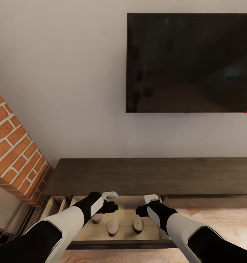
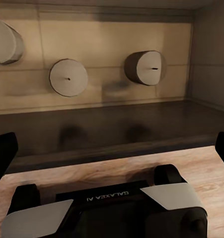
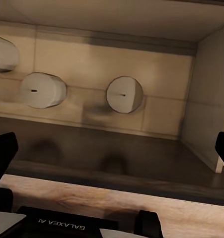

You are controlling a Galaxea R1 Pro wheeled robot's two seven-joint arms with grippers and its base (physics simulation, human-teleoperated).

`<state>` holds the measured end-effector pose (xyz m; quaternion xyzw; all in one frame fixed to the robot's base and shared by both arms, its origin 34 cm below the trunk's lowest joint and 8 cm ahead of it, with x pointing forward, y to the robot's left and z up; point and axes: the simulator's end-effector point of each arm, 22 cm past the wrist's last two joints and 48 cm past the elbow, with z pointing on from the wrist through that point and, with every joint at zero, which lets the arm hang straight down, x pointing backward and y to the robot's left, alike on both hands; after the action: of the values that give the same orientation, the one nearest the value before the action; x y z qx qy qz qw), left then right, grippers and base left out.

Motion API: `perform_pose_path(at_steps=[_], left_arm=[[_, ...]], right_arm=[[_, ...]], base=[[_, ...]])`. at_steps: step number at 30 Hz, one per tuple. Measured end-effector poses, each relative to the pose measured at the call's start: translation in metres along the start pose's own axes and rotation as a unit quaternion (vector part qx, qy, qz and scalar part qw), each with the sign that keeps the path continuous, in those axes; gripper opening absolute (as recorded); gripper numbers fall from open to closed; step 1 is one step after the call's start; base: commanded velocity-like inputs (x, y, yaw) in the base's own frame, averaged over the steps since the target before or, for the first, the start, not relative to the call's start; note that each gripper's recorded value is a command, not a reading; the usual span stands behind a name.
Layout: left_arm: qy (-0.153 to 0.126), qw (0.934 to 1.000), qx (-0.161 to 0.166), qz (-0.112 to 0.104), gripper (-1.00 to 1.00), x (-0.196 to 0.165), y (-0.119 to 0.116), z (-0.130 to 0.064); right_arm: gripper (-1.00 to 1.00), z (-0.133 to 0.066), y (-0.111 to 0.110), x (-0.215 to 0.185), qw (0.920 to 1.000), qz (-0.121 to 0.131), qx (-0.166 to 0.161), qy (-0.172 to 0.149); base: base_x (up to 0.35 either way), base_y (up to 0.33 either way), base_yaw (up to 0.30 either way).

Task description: Place each of the two pumpkins and all three candles from the living room inside a cabinet in the living room (use any cabinet), then make sure every cabinet is closed, and position the cauldron so it is next to a table in the living room.

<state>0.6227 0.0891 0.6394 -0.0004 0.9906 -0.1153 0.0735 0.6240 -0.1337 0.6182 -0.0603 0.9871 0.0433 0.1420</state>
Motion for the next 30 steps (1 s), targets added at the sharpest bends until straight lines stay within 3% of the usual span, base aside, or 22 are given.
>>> perform_pose_path(at_steps=[9, 30], left_arm=[[0.0, 1.0, 0.0, 0.0, 1.0, 0.0, 0.0, 0.0], [-0.014, 0.9999, 0.0, 0.003, 1.0, -0.009, -0.003, -0.011]], right_arm=[[1.0, 0.0, 0.0, 0.0, 1.0, 0.001, 0.0, 0.0], [1.0, -0.01, 0.0, -0.011, 0.9999, -0.003, 0.001, -0.012]], base=[[-0.272, 0.046, 0.0], [-0.234, 0.246, 0.016]])
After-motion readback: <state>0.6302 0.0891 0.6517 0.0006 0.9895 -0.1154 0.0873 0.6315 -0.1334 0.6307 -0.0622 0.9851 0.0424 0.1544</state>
